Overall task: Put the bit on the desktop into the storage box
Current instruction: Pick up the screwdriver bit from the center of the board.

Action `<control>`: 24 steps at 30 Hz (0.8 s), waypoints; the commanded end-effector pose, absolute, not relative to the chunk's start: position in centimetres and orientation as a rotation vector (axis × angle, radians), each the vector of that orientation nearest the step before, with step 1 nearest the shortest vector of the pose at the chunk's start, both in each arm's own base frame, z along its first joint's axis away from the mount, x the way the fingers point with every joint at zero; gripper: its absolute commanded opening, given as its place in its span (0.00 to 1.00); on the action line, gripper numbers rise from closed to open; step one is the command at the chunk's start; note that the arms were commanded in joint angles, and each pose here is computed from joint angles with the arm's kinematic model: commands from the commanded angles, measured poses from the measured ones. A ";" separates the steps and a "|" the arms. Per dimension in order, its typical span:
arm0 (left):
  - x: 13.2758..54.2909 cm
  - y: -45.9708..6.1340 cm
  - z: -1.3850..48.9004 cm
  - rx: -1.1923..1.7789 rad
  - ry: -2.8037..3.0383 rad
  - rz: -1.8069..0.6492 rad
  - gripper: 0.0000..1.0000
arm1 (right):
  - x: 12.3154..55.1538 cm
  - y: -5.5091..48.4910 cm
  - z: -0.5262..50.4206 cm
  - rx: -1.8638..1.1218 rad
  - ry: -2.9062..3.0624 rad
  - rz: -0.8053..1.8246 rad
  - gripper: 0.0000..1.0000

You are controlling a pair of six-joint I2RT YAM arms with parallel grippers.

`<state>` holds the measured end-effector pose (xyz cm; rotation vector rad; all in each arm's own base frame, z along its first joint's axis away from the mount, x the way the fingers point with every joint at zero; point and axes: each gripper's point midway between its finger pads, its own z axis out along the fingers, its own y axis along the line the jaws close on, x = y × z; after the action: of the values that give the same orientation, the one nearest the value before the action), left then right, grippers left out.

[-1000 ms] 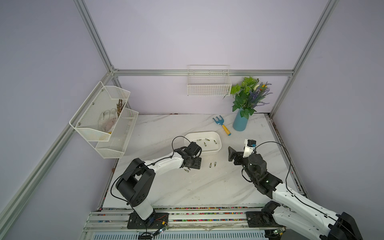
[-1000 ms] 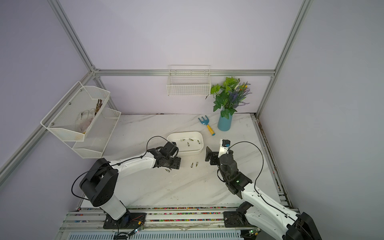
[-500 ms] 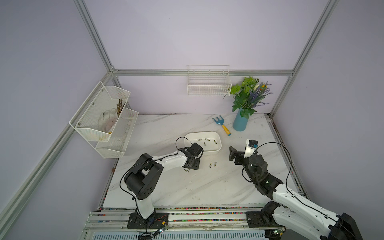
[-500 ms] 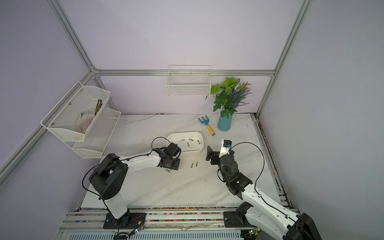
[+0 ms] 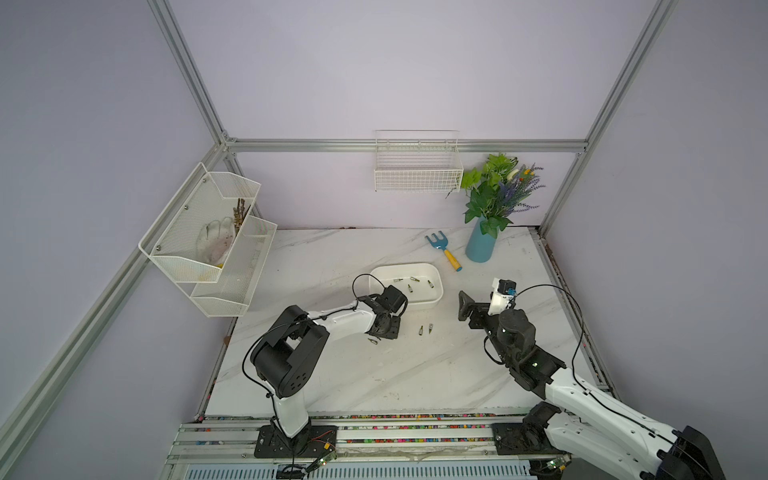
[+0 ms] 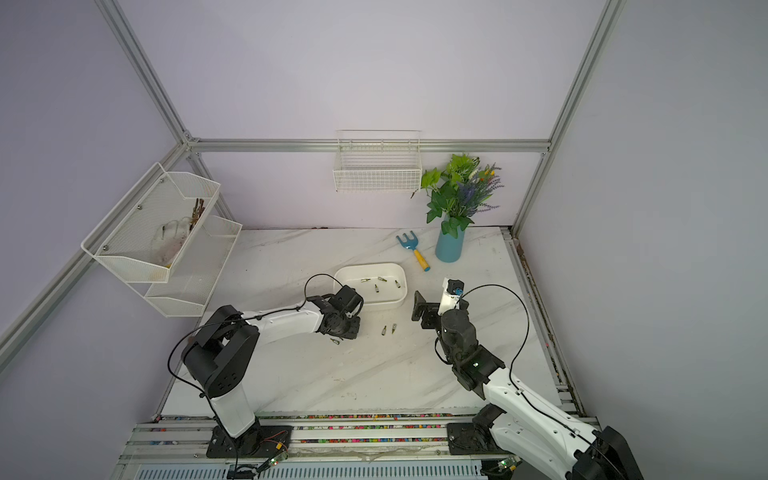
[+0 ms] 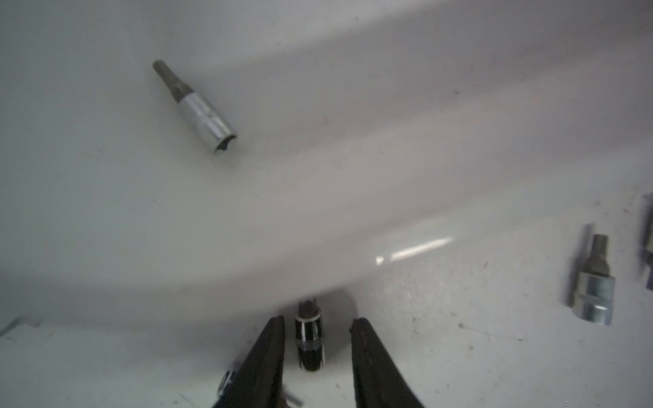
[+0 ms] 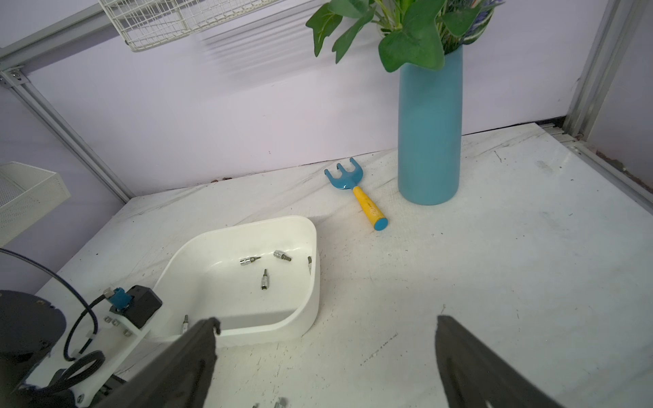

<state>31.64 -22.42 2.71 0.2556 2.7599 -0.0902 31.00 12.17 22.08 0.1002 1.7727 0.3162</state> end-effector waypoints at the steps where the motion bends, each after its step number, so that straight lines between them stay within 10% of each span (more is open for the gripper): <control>1: 32.3 -23.1 3.1 0.253 2.741 -0.099 0.30 | 31.0 11.7 22.9 0.123 1.733 0.317 1.00; 24: 31.5 -23.5 4.9 0.256 2.728 -0.158 0.13 | 30.9 11.6 23.0 0.124 1.723 0.319 1.00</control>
<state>31.60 -22.41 2.82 0.2571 2.7577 -0.0859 30.91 12.08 22.58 0.1065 1.7520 0.3256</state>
